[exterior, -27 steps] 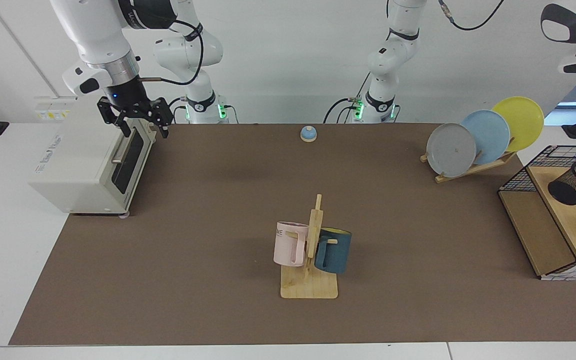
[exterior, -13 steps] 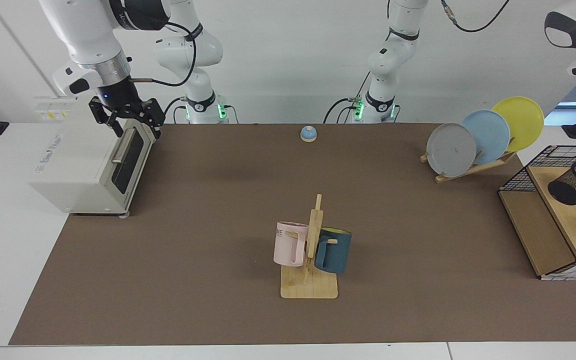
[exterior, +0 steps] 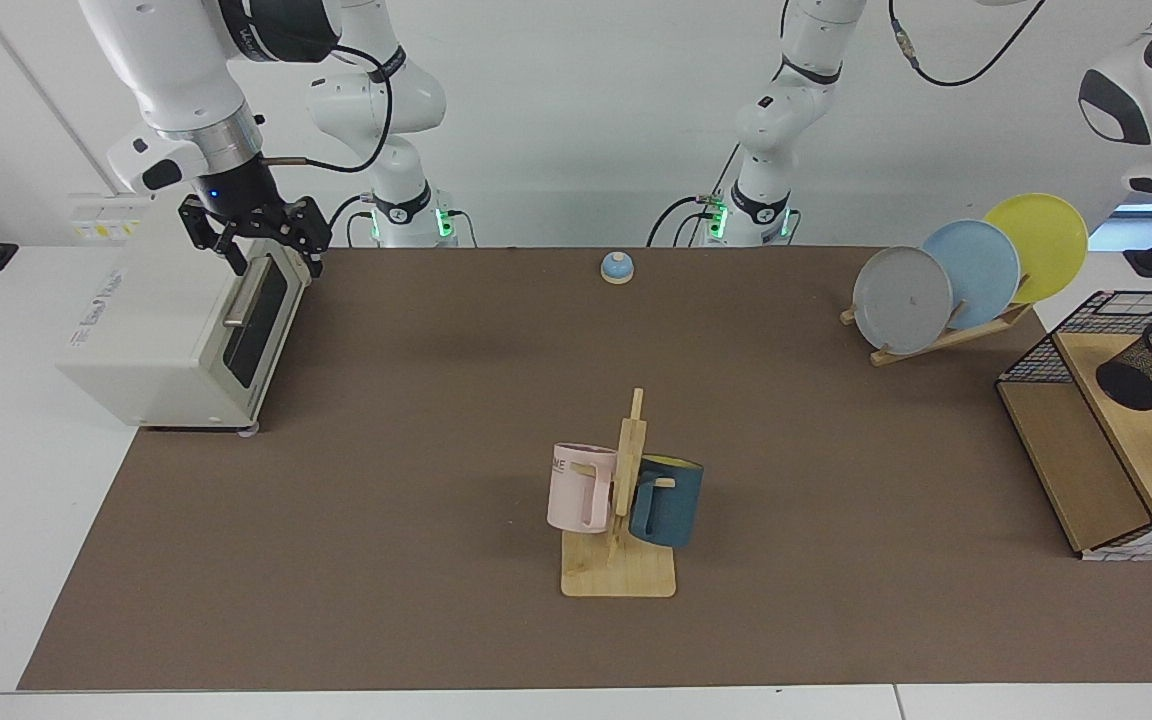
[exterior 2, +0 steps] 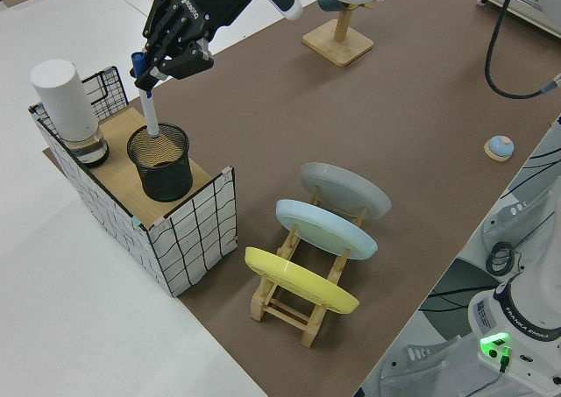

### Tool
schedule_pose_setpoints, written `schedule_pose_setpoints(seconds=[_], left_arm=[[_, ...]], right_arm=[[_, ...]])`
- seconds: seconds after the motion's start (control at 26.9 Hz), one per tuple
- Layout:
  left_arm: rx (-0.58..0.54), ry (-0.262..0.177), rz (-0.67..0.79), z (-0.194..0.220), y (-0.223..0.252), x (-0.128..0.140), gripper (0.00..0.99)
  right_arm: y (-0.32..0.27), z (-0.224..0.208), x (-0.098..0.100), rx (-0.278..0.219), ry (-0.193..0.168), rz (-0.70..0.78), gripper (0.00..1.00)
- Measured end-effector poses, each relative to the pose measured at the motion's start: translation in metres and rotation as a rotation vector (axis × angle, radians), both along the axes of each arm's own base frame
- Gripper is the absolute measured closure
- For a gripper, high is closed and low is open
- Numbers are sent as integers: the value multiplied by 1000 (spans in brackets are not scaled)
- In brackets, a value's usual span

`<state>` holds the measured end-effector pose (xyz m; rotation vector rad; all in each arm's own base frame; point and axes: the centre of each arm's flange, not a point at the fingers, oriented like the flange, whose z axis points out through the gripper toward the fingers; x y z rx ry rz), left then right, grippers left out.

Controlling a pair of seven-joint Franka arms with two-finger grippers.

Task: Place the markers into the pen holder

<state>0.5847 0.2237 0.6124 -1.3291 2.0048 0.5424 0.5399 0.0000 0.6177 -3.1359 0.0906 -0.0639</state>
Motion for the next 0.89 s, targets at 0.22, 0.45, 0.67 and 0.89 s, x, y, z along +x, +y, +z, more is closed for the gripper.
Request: schedule_pose_setpoints(seconds=[0.22,0.45,0.67,0.89], left_arm=[[-4,6,-6,-5,-1,3,828],[-7,12,-4,-10,3,4,828],[-6,11,-6,-10,3,4,775],[-6,10,-8,-10,2,4,392]], right_arm=[[0,0,0,-4,0,10,0],[0,0,0,-4,1,10,0],[0,0,0,-4,1,10,0],[-1,0,0,-5,1,12,0]])
